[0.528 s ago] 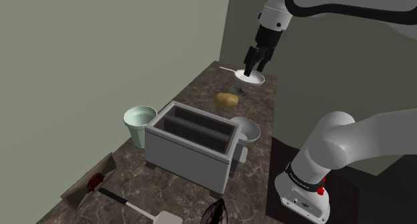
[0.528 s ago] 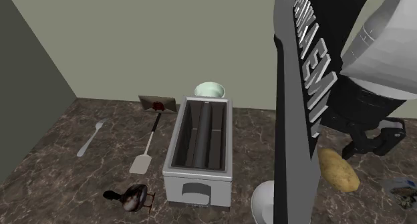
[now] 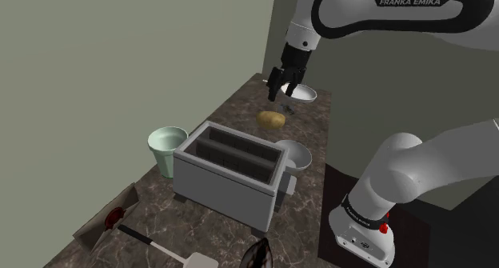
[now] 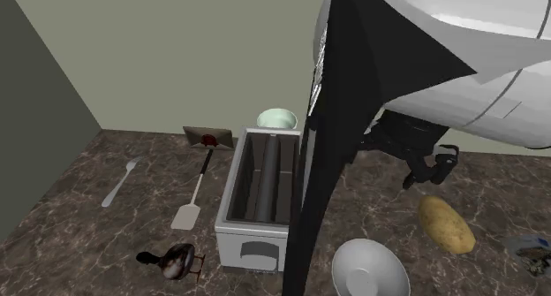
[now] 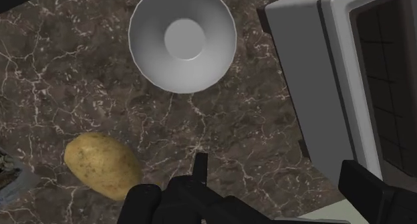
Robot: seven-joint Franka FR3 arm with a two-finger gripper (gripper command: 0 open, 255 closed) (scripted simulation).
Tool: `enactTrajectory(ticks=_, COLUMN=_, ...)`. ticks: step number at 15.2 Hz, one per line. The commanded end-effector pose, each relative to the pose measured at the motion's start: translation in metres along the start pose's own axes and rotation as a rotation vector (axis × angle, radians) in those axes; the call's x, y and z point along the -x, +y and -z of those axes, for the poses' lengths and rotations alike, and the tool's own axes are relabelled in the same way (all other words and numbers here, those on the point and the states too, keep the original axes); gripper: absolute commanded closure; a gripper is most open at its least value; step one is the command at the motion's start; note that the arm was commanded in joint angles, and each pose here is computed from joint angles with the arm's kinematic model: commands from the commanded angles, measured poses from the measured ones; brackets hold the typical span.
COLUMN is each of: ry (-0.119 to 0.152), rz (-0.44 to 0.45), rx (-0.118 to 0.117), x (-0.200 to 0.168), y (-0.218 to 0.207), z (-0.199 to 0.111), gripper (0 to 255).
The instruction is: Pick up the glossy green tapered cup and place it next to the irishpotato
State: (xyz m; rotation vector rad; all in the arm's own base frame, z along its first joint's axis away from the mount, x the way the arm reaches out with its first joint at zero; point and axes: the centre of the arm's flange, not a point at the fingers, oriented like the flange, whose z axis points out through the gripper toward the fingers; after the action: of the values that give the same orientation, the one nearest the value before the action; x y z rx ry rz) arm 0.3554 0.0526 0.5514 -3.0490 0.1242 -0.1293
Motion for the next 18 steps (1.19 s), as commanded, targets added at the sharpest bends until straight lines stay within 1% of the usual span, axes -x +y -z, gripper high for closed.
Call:
enactTrajectory(ticks=1, ry=0.006, rz=-0.008, rx=-0.016, x=-0.010, y=-0.014, z=-0.018, gripper=0)
enactTrajectory(ticks=18, ry=0.045, rz=-0.063, rx=-0.146, x=-0.114, y=-0.146, z=-0.142, gripper=0)
